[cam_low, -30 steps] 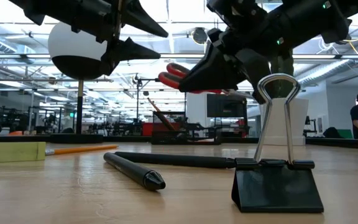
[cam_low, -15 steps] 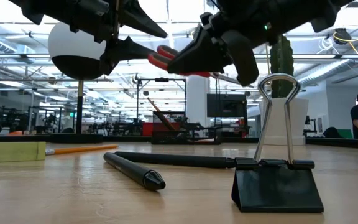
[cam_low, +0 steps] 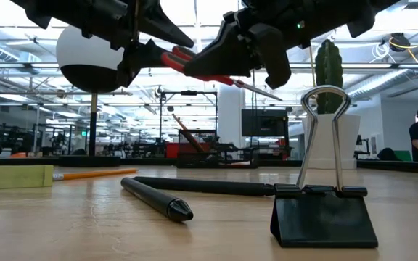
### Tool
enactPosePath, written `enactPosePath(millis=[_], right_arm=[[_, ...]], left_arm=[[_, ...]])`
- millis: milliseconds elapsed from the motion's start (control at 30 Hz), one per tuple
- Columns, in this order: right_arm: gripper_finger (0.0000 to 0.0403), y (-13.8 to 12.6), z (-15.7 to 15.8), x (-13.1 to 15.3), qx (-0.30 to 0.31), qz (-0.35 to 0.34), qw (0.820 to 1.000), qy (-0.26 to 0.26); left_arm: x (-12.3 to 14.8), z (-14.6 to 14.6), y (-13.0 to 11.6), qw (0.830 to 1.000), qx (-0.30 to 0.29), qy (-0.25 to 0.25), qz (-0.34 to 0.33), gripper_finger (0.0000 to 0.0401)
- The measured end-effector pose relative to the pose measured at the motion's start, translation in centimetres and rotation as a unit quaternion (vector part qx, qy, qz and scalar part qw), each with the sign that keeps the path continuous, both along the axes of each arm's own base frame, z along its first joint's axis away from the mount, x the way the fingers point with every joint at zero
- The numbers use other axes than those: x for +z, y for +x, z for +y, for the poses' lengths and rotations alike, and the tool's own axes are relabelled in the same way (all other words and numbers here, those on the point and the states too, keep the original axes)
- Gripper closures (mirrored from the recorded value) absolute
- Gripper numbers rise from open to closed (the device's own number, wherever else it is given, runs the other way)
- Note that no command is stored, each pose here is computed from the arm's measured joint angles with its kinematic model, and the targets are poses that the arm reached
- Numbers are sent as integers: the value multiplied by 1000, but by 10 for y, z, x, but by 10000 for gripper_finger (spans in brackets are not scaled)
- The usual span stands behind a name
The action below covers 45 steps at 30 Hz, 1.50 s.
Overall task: Pick and place office supplies into organizer
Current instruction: Put the scissors into the desk organizer
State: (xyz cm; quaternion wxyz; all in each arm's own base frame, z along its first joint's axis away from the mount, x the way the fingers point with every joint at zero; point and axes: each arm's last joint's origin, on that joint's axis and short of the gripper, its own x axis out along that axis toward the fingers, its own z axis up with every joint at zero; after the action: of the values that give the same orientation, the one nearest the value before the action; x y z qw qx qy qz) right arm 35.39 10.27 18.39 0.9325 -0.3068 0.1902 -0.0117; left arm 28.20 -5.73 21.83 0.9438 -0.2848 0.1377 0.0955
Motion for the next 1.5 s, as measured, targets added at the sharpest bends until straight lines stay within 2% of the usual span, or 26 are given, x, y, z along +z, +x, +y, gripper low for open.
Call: enactPosePath(millis=[200,333,467,633,800,933,1000,1133,1300,1500], right_arm=[[391,0,0,0,7,0,1000,4],[379,0,0,0,-7,-3,1000,12],[373,-3,6,2,-31,-11,999,-11],[367,-12,18,-4,-48,17,998,-24],[365,-36,42,0,-33,59,998,6],[369,-55,60,11,-30,62,997,27],[369,-64,66,15,-35,59,997,29],[369,-80,74,17,-49,48,997,22],[369,-96,70,8,-71,40,997,17],[369,-107,58,-10,-83,47,995,20]], left_arm=[[0,3,1,1000,-7,23,1,318],[1,6,2,1000,-17,21,-2,365],[0,7,2,999,-36,26,4,367],[1,7,2,999,-39,30,0,367],[6,10,1,998,-38,40,-11,367],[14,22,1,998,-13,56,8,368],[24,31,5,998,10,61,11,368],[42,50,9,994,38,77,62,368],[84,74,11,987,71,104,104,368],[135,109,3,973,111,115,165,368]])
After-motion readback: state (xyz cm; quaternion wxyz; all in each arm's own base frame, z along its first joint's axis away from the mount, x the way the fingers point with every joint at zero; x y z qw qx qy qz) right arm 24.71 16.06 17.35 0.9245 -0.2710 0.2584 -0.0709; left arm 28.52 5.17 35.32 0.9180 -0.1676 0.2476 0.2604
